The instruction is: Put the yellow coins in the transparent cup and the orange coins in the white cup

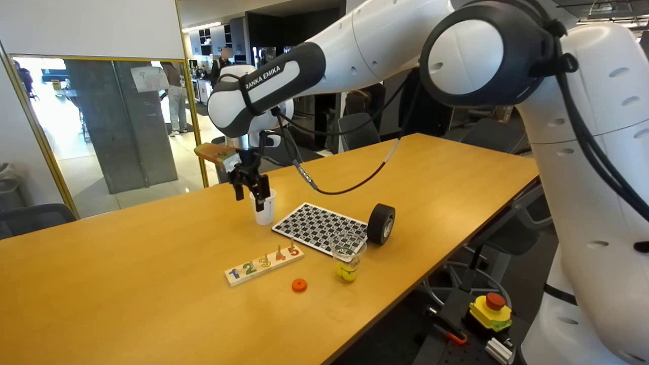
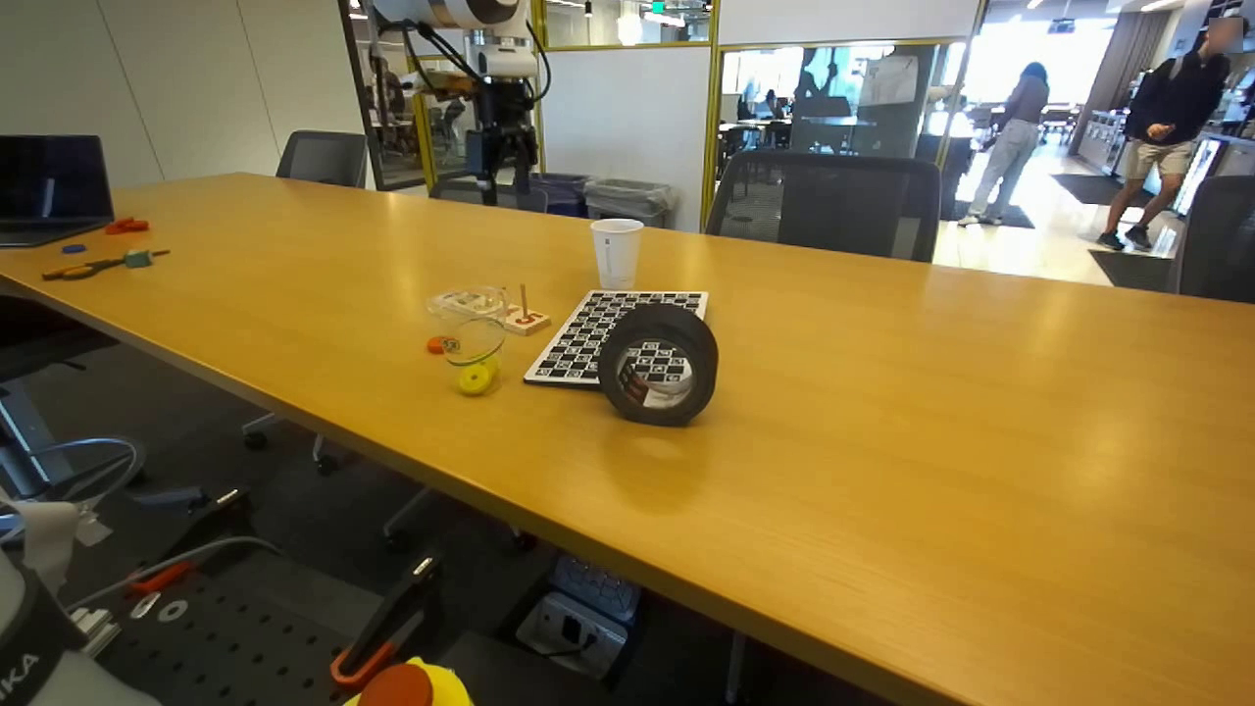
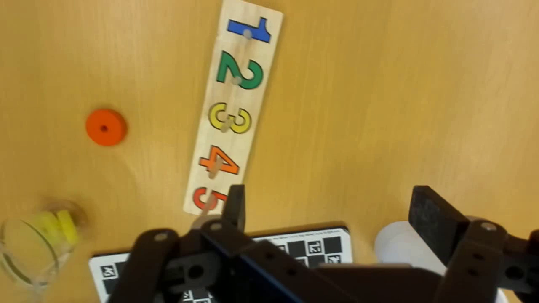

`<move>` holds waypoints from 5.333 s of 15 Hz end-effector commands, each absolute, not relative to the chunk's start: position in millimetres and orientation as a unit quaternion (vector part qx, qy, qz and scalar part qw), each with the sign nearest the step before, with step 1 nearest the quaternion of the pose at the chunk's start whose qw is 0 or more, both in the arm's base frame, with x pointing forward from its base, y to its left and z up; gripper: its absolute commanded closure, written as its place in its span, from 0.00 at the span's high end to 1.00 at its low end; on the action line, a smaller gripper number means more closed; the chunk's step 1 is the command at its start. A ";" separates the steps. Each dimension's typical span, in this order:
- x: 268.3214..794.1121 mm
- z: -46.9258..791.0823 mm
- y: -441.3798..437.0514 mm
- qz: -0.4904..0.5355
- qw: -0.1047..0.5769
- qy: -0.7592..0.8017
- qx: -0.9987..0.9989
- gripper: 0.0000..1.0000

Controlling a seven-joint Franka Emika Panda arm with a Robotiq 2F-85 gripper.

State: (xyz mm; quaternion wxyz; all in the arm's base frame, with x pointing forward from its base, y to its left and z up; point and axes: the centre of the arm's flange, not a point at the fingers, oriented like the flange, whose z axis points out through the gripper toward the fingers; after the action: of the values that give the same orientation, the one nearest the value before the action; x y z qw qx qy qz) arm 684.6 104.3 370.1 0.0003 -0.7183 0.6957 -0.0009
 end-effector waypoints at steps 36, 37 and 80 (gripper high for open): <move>500.1 219.5 98.6 0.003 0.023 0.747 -0.665 1.00; 500.0 218.6 98.0 0.004 0.023 0.747 -0.665 1.00; 780.0 358.3 -12.6 -0.069 0.038 0.616 -0.784 0.23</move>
State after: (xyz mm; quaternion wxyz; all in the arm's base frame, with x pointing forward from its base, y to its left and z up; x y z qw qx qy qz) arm 741.8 -9.6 346.0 0.0333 -0.7757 0.6264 -0.0699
